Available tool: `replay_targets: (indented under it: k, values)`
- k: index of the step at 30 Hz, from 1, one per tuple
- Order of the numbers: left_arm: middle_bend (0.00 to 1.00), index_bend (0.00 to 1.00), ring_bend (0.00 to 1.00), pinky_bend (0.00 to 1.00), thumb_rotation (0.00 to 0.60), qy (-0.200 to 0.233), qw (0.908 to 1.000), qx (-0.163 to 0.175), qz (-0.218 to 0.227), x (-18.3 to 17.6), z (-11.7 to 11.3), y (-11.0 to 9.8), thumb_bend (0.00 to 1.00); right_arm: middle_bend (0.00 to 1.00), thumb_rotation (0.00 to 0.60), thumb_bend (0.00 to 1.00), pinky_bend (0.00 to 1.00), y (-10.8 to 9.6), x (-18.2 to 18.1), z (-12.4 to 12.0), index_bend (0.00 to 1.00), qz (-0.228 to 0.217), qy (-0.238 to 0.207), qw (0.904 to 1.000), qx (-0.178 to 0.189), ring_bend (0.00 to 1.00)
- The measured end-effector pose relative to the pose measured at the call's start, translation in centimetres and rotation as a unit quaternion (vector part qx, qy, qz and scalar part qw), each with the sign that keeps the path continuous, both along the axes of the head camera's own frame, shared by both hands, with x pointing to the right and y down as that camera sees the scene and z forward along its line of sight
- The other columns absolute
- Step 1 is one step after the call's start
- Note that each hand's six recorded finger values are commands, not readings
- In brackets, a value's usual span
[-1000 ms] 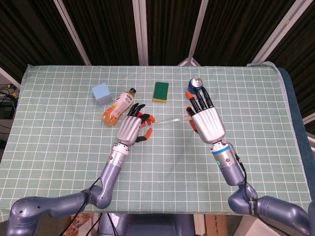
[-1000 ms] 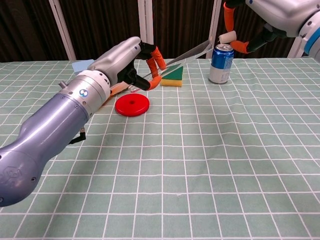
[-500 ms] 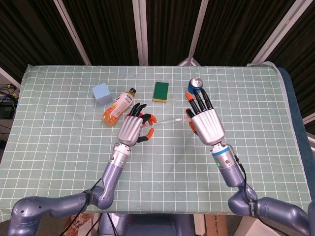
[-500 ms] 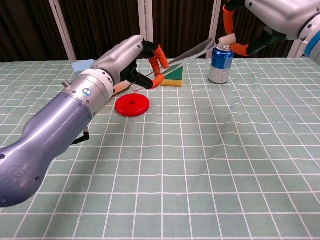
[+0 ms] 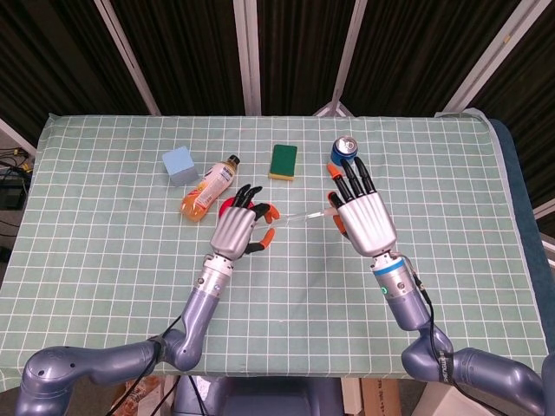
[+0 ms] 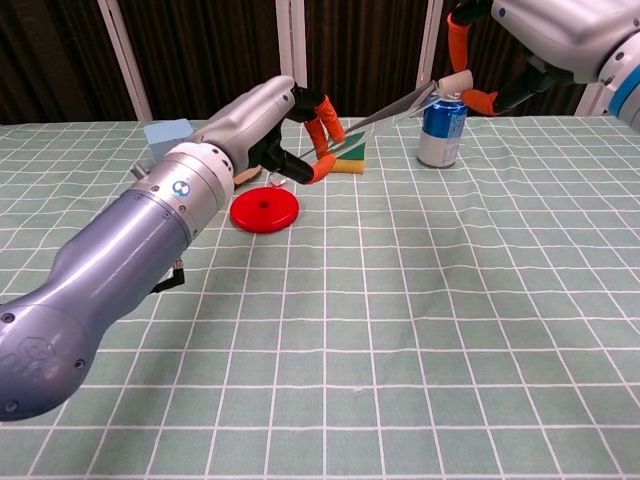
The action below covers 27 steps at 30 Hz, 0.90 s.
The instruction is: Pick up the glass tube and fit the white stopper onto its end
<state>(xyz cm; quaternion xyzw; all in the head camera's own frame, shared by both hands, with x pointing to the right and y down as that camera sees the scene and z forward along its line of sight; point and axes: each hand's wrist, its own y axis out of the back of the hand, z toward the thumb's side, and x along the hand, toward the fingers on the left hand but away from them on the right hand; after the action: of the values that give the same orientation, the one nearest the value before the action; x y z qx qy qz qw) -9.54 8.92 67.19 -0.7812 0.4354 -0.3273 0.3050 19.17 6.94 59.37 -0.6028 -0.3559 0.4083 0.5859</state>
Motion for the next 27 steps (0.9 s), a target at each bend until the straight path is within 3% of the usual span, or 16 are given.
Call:
replay_targets:
  k: [27]
  values:
    - [0.52, 0.49, 0.1, 0.0, 0.6, 0.002, 1.0, -0.004, -0.003, 0.84, -0.08, 0.02, 0.67, 0.16, 0.6, 0.39, 0.0, 0.58, -0.33, 0.17, 0.58, -0.003, -0.003, 1.0, -0.003, 0.0]
